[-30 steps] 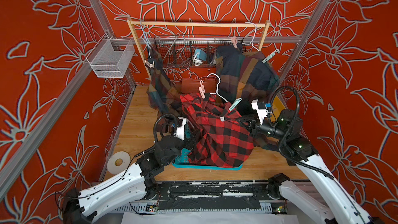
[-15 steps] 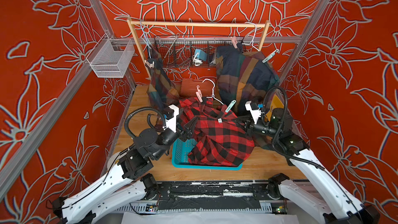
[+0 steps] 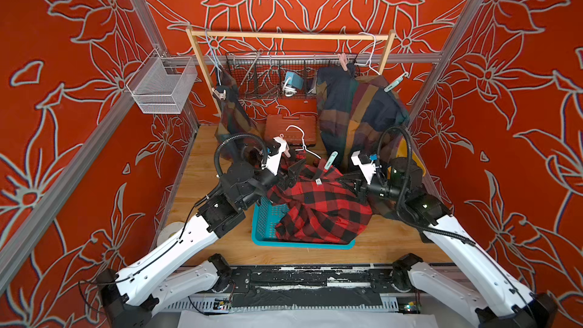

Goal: Remove the clothespins securing long-sleeve shirts to the hanger
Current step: Place the long-sleeve shirt at the bin.

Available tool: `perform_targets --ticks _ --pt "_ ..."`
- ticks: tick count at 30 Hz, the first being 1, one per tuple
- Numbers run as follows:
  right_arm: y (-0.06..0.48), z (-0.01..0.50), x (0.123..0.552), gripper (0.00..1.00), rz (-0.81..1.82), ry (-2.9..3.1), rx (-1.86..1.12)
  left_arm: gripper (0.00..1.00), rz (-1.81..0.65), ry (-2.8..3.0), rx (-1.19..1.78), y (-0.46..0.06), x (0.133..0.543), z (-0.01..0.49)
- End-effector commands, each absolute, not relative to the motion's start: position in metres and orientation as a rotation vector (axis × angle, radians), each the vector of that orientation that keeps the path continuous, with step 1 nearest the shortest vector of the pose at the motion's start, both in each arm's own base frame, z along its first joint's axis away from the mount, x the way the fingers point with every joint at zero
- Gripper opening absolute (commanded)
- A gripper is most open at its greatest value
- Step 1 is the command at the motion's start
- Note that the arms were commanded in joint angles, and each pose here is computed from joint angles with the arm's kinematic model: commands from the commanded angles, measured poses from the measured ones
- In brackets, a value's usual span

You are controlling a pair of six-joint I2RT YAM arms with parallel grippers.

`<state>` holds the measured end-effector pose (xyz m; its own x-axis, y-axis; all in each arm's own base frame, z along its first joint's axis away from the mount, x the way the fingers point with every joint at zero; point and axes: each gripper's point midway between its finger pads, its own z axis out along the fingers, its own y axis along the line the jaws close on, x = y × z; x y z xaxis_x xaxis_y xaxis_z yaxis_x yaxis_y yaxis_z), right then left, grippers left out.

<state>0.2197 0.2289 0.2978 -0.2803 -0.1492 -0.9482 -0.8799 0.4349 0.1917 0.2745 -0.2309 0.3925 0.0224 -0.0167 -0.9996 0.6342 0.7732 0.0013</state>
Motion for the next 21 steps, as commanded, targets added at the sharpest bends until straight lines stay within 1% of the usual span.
perform_targets --ticks 1,7,8,15,17,21 --pt "0.231 0.323 0.215 0.0 0.9 1.618 -0.937 0.75 -0.567 1.389 0.488 -0.227 0.279 0.42" --pt "0.235 0.322 0.209 0.0 0.893 1.617 -0.965 0.74 -0.559 1.366 0.451 -0.223 0.285 0.427" --pt "0.235 0.322 0.208 0.0 0.891 1.616 -0.97 0.74 -0.553 1.383 0.451 -0.225 0.292 0.421" --pt "0.238 0.323 0.203 0.0 0.872 1.613 -0.985 0.69 -0.573 1.405 0.446 -0.231 0.306 0.412" --pt "0.238 0.324 0.202 0.0 0.871 1.613 -0.99 0.65 -0.582 1.411 0.447 -0.234 0.308 0.409" --pt "0.24 0.326 0.201 0.0 0.865 1.61 -0.997 0.5 -0.602 1.406 0.451 -0.239 0.309 0.409"
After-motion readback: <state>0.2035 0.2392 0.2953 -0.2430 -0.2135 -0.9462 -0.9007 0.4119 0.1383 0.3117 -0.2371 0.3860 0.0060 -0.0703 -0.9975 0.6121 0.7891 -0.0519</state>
